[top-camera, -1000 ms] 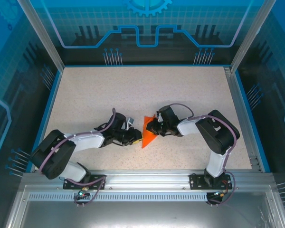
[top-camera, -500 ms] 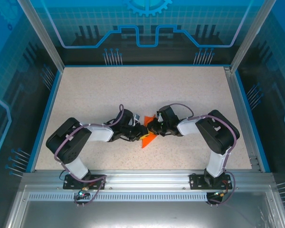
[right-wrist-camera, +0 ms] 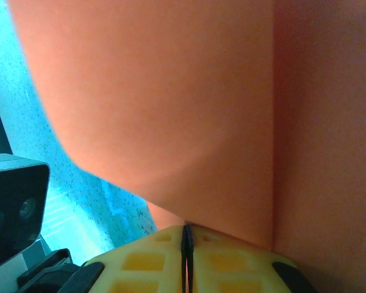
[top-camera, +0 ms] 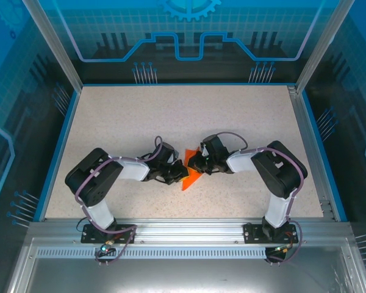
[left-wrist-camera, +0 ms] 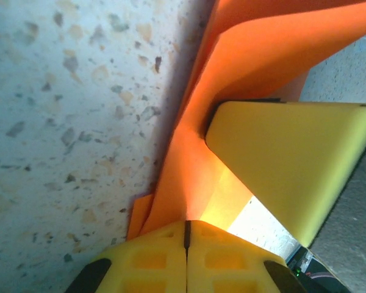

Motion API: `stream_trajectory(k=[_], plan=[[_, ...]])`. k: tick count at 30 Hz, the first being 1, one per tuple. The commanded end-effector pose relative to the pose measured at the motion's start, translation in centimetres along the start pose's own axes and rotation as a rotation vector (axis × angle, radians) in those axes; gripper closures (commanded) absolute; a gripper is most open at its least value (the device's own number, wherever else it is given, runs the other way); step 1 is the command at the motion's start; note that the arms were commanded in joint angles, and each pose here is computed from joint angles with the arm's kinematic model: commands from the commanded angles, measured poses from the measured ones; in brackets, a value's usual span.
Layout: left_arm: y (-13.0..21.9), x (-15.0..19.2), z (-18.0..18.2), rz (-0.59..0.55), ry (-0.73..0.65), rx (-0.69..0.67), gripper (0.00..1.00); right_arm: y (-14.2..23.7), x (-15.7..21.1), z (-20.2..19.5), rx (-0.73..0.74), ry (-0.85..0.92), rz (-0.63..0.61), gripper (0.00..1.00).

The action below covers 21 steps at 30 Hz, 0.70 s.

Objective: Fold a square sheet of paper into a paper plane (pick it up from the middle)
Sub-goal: Fourth fold the wing at the center of the table.

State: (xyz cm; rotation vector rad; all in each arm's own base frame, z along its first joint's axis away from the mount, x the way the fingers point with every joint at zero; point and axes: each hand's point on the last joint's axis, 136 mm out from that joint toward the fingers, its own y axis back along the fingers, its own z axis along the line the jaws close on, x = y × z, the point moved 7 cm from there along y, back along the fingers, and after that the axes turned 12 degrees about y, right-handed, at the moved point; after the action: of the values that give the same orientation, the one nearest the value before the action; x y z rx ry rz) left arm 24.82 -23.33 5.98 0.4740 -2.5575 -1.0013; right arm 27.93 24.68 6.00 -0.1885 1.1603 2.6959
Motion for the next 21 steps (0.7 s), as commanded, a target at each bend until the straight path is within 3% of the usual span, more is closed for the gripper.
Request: stream_trajectory(k=[1,11,16,21], plan=[[-0.3,1.5,6.8,-0.005,0.066,-0.286,0.94,0.1,3.2,-3.3,0.203,-0.014,0.143,0.87],[-0.3,1.0,6.1,-0.01,0.022,-0.324,0.97,3.4,-1.2,2.5,0.012,0.201,0.082,0.93],[-0.5,1.0,6.0,-0.002,0.014,-0.327,0.97,2.0,-0.5,2.5,-0.01,0.206,0.118,0.98],[-0.6,1.0,6.2,0.0,0.013,-0.335,0.97,0.4,-0.1,0.5,0.063,0.173,0.129,0.99]])
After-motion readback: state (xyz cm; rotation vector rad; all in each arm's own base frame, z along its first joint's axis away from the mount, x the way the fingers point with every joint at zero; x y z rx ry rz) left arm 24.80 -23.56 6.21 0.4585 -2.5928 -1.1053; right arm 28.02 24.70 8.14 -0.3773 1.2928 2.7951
